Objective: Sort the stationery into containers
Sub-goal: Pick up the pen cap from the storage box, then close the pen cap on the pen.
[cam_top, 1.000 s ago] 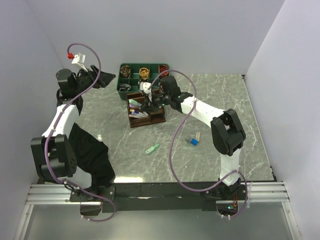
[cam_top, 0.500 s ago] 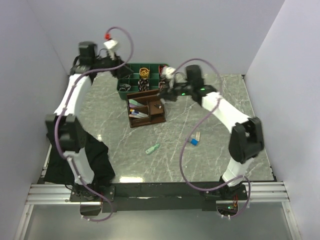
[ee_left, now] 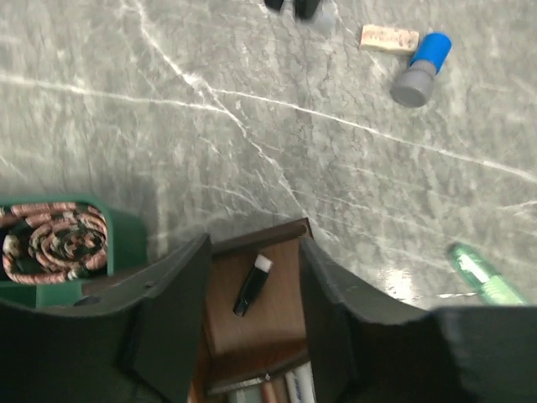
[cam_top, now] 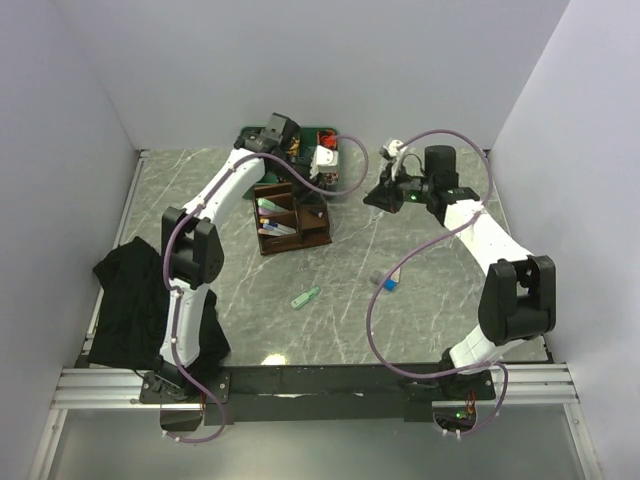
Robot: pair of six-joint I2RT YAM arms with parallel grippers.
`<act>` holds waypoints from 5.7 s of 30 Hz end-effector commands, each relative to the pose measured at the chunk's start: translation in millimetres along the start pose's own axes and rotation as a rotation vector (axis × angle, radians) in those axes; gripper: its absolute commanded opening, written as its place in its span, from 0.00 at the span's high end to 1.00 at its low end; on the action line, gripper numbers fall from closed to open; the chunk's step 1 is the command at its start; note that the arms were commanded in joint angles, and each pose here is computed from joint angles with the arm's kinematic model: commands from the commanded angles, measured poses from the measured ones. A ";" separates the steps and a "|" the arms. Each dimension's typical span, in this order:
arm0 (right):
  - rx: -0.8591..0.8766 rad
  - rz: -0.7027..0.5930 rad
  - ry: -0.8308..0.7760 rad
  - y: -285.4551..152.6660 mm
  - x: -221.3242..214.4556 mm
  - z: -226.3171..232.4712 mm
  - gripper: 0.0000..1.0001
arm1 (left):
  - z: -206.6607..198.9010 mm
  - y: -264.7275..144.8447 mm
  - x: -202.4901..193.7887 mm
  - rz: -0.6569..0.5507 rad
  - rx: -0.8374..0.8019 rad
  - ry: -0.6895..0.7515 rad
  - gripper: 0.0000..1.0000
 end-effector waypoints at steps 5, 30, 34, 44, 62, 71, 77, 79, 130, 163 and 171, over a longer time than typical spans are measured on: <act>-0.040 -0.065 -0.026 -35.1 8.6 5.2 1.00 | 7.1 14.0 -6.0 0.101 -0.009 0.195 0.54; -0.053 -0.076 0.050 -26.6 6.3 -11.5 1.00 | 7.7 32.1 -50.8 0.240 -0.070 0.206 0.62; -0.055 -0.073 0.055 -26.6 4.5 -12.9 1.00 | 6.7 36.6 -58.0 0.251 -0.098 0.190 0.64; -0.027 -0.050 0.069 -28.0 3.3 -14.1 1.00 | -13.8 40.6 -73.3 0.289 -0.213 0.060 0.82; -0.057 -0.200 -0.023 -62.3 63.0 20.9 1.00 | -30.0 -38.5 19.8 0.124 -0.021 0.047 0.99; -0.020 -0.329 -0.022 -48.4 81.6 48.1 1.00 | -23.4 -136.2 120.4 -0.469 0.212 -0.097 0.99; -0.025 -0.414 -0.042 -11.8 51.9 67.4 1.00 | -37.7 -143.5 134.4 -0.752 0.182 -0.318 0.99; 0.016 -0.435 -0.044 2.5 46.9 80.7 1.00 | -34.8 -137.9 149.0 -0.770 0.154 -0.309 0.99; 0.150 -0.723 0.178 13.0 187.6 83.7 1.00 | -42.3 -133.8 204.7 -0.935 0.149 -0.371 0.99; 0.157 -0.726 0.180 18.4 195.6 83.8 1.00 | -43.3 -132.6 205.0 -0.931 0.138 -0.347 0.99; 0.141 -0.717 0.192 20.6 193.0 80.5 1.00 | -46.2 -136.5 207.9 -0.934 0.139 -0.336 0.99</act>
Point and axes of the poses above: each gripper's point midway between its finger pads, its own y axis out along the fingers, its own z axis along the line the jaws close on, x = y × z, the point moved 6 cm from there along -y, back along the fingers, and after that the axes turned 1 degree about -y, right-handed, at the moved point
